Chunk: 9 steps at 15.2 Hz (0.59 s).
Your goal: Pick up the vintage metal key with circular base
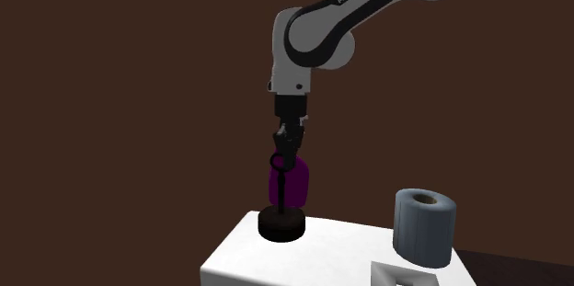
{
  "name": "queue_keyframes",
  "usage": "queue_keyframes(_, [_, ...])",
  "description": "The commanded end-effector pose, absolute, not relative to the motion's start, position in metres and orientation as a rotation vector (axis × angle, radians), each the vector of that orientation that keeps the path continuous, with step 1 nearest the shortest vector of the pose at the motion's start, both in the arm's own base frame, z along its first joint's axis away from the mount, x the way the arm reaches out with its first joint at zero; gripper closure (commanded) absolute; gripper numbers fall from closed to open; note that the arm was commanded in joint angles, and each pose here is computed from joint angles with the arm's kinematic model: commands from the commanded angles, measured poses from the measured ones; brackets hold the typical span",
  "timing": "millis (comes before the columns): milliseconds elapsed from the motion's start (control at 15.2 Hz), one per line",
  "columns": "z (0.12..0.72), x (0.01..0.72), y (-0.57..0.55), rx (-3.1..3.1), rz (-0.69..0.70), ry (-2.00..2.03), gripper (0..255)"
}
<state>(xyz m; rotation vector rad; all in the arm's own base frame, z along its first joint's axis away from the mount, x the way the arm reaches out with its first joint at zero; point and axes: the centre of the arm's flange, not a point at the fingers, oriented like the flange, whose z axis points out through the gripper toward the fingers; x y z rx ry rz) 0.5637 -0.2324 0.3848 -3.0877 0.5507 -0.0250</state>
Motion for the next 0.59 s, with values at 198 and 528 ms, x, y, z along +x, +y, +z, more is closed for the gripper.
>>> queue_keyframes(198, [0.409, 0.564, -0.232, -3.088, -0.025, 0.550, 255])
queue_keyframes(528, [0.435, 0.564, -0.232, -3.088, -0.025, 0.550, 255])
